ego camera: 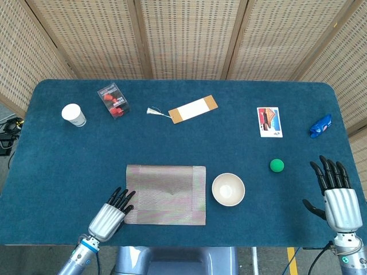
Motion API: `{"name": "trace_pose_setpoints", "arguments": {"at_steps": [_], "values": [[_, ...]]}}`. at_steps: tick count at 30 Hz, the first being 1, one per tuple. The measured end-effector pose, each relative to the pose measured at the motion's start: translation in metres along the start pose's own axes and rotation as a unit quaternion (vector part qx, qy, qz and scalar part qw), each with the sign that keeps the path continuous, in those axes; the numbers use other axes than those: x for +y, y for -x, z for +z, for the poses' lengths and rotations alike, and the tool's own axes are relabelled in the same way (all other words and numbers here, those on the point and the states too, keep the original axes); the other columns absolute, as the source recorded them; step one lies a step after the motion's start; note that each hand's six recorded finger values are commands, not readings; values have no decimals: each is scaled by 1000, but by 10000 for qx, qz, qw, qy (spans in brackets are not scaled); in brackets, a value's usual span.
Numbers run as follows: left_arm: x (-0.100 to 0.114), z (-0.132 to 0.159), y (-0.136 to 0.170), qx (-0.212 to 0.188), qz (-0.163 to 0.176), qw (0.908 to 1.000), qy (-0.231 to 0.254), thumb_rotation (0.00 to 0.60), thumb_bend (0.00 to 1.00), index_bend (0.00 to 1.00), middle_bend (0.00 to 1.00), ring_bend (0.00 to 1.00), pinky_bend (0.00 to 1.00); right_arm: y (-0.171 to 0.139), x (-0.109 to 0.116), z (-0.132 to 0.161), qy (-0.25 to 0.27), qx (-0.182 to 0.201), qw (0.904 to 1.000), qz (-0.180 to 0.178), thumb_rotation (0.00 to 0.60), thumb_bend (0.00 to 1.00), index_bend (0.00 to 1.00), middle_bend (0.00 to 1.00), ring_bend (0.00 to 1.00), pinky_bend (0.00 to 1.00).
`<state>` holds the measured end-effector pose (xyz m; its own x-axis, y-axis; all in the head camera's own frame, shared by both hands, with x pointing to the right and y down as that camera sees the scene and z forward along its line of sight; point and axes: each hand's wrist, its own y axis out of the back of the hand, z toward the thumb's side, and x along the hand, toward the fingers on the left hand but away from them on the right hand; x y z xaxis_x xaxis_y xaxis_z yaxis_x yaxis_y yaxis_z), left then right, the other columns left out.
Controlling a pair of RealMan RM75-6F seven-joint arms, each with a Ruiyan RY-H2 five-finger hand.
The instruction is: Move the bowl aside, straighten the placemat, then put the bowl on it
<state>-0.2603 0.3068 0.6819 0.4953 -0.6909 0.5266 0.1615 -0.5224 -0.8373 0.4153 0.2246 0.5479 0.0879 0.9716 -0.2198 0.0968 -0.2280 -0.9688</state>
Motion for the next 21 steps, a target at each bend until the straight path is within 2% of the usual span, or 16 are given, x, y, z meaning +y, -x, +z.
{"name": "trace_pose_setpoints", "arguments": {"at_steps": [10, 15, 21], "values": [[-5, -2, -1, 37, -103, 9999, -118, 600, 367, 348, 0, 0, 0, 0, -1, 0, 19, -3, 10000, 18, 600, 62, 114, 0, 0, 0], [-8, -2, -4, 54, -158, 9997, -152, 600, 451, 416, 0, 0, 0, 0, 0, 0, 45, -8, 10000, 17, 600, 62, 114, 0, 0, 0], [-7, 2, -6, 9, -129, 9999, -59, 600, 457, 432, 0, 0, 0, 0, -1, 1, 54, 4, 10000, 35, 600, 62, 114, 0, 0, 0]]}}
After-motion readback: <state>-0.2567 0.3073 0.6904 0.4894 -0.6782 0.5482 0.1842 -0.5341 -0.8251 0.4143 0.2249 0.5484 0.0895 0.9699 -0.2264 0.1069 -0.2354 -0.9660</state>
